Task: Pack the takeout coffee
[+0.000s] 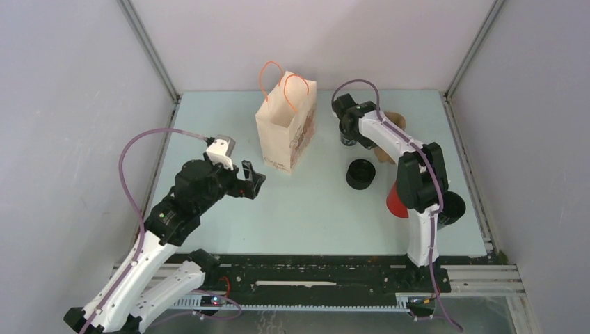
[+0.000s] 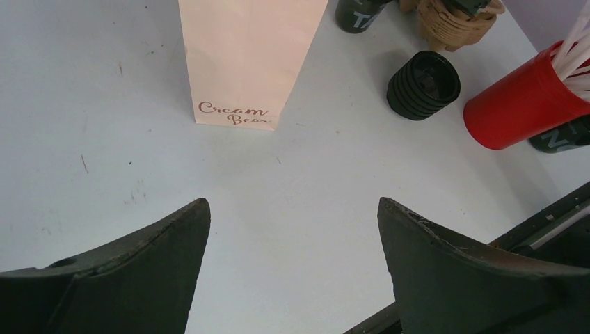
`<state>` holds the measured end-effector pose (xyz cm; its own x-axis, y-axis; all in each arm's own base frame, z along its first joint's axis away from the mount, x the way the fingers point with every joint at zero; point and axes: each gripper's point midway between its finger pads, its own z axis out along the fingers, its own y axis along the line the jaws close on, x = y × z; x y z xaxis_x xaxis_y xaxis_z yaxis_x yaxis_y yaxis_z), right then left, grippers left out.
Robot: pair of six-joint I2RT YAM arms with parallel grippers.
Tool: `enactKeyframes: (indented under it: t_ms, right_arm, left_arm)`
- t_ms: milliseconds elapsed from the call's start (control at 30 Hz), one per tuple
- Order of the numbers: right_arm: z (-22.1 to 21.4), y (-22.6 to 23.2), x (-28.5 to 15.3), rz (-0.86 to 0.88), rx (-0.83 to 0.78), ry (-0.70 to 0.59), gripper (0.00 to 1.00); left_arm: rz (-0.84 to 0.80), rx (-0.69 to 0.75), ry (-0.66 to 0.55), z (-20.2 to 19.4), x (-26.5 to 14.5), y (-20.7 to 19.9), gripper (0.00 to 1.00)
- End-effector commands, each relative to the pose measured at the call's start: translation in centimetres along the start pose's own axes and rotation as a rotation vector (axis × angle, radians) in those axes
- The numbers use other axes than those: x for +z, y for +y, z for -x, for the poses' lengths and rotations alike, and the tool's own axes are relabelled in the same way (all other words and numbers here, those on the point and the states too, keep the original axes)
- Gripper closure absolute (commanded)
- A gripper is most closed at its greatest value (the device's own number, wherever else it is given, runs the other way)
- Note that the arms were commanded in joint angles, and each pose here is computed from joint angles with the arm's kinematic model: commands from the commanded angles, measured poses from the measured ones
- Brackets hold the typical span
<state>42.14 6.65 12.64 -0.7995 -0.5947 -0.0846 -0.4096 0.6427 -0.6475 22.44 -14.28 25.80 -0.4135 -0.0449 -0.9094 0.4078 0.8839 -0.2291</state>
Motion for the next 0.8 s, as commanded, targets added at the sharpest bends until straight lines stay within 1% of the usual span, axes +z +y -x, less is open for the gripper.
enactKeyframes:
  t_ms: [0,67,167,300,400,433,467,533,567,600,667,767]
  right_arm:
    - [2.5,-4.5,-4.7,-0.109,-0.087,-0.183,1.00]
    - [3.0,-4.4,-5.7,-0.090,-0.090,-0.207,1.00]
    - [2.0,-4.3,-5.7,-0.109,-0.117,-0.142,1.00]
    - [1.5,-4.3,-5.5,-0.115,-0.123,-0.170,1.00]
    - [0.8,-4.0,-3.8,-0.113,-0.152,-0.139,1.00]
    - [0.0,-4.6,-3.5,-0.129,-0.147,-0.099,1.00]
    - [-0.1,-5.2,-4.0,-0.141,-0.118,-0.099,1.00]
    - [0.8,-6.2,-5.1,-0.150,-0.086,-0.186,1.00]
    - [0.6,-6.6,-5.2,-0.167,-0.093,-0.190,1.00]
    - [0.2,-7.1,-5.1,-0.185,-0.086,-0.166,1.00]
    - [-0.3,-7.3,-4.8,-0.173,-0.057,-0.128,1.00]
    - [0.1,-6.0,-3.8,-0.163,-0.052,-0.145,1.00]
  left_arm:
    - [-0.012,-0.002,-0.030,0.3,0.0,-0.1,0.05]
    - [-0.013,-0.002,-0.032,0.3,0.0,-0.1,0.05]
    - [-0.014,-0.001,-0.038,0.5,-0.2,-0.1,0.05]
    - [-0.015,-0.002,-0.039,0.4,-0.2,-0.1,0.05]
    - [-0.034,-0.002,-0.035,0.4,-0.2,-0.5,0.05]
    - [-0.044,-0.002,-0.037,0.5,-0.3,-0.6,0.05]
    - [-0.042,-0.002,-0.037,0.4,-0.3,-0.6,0.05]
    - [-0.036,-0.003,-0.032,0.3,-0.1,-0.5,0.05]
    - [-0.043,-0.003,-0.031,0.3,-0.1,-0.6,0.05]
    - [-0.048,-0.003,-0.031,0.3,-0.2,-0.7,0.05]
    - [-0.050,-0.003,-0.033,0.4,-0.2,-0.7,0.05]
    - [-0.050,-0.005,-0.032,0.3,-0.2,-0.7,0.05]
